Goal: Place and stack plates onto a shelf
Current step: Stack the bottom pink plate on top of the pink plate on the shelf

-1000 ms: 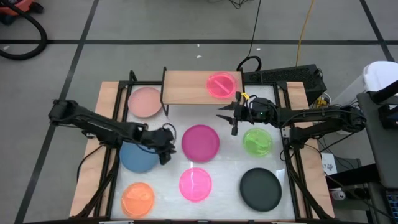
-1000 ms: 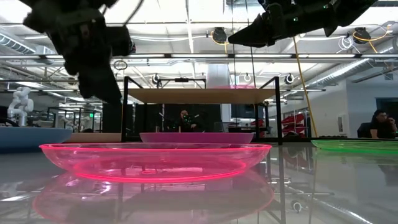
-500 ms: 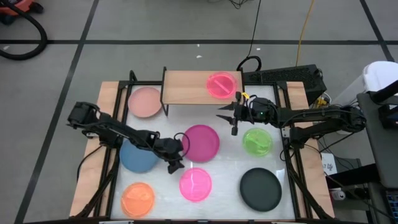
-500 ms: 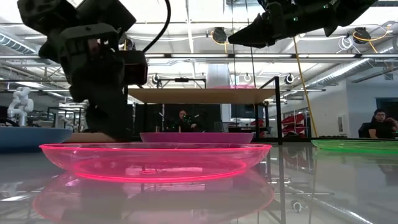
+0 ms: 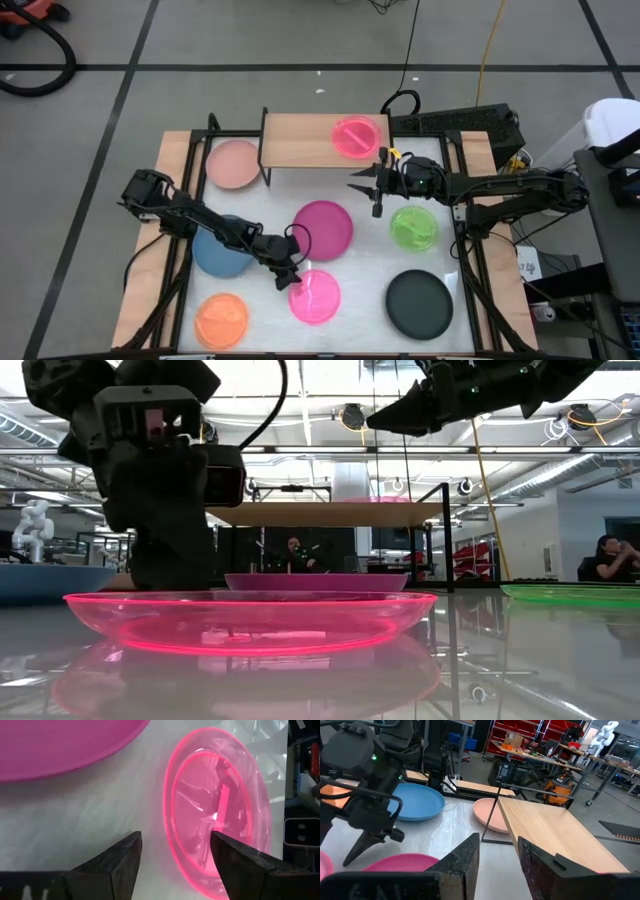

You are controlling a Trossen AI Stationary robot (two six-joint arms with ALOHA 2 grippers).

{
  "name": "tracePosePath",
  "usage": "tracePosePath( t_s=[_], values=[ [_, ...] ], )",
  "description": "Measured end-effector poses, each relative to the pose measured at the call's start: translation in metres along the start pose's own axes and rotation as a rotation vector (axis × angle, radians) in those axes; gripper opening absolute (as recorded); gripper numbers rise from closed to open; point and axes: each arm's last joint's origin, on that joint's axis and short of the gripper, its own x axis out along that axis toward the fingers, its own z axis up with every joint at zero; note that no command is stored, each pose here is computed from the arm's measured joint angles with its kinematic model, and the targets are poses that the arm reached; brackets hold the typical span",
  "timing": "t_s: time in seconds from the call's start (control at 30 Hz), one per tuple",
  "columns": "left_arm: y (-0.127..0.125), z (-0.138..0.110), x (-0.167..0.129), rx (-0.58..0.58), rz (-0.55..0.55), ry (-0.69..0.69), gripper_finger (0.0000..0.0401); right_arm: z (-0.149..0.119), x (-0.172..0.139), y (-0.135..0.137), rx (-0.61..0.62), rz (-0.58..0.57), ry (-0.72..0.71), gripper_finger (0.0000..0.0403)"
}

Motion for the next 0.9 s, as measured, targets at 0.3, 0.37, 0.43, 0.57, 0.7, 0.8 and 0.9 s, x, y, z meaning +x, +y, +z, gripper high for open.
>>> tracePosePath(
  t_s=[0.3, 0.37, 0.43, 0.57, 0.7, 0.8, 0.9],
  values=[
    [-0.007, 0.007, 0.016, -0.004, 0.018, 0.024, 0.024, 0.012, -0.005, 0.011, -0.007, 0.04, -0.076, 0.0116],
    [-0.008, 0.009, 0.018, 0.014, 0.039, 0.04, 0.0224, 0.016, -0.01, 0.014, -0.009, 0.049, -0.095, 0.0116],
    [-0.01, 0.01, 0.018, 0.033, 0.07, 0.039, 0.0193, 0.022, -0.015, 0.016, -0.01, 0.057, -0.125, 0.0116],
    [-0.009, 0.011, 0.018, 0.059, 0.116, 0.029, 0.0098, 0.031, -0.028, 0.02, -0.011, 0.079, -0.164, 0.0116],
    [-0.009, 0.014, 0.018, 0.057, 0.125, 0.029, 0.0015, 0.039, -0.042, 0.024, -0.01, 0.108, -0.189, 0.0116],
    [-0.01, 0.021, 0.015, 0.04, 0.105, 0.045, 0.0007, 0.046, -0.056, 0.027, 0.063, 0.143, -0.224, 0.0116],
    [-0.021, 0.036, 0.006, 0.049, 0.058, 0.024, 0.0005, 0.057, -0.074, 0.03, 0.141, 0.183, -0.295, 0.0116]
  ],
)
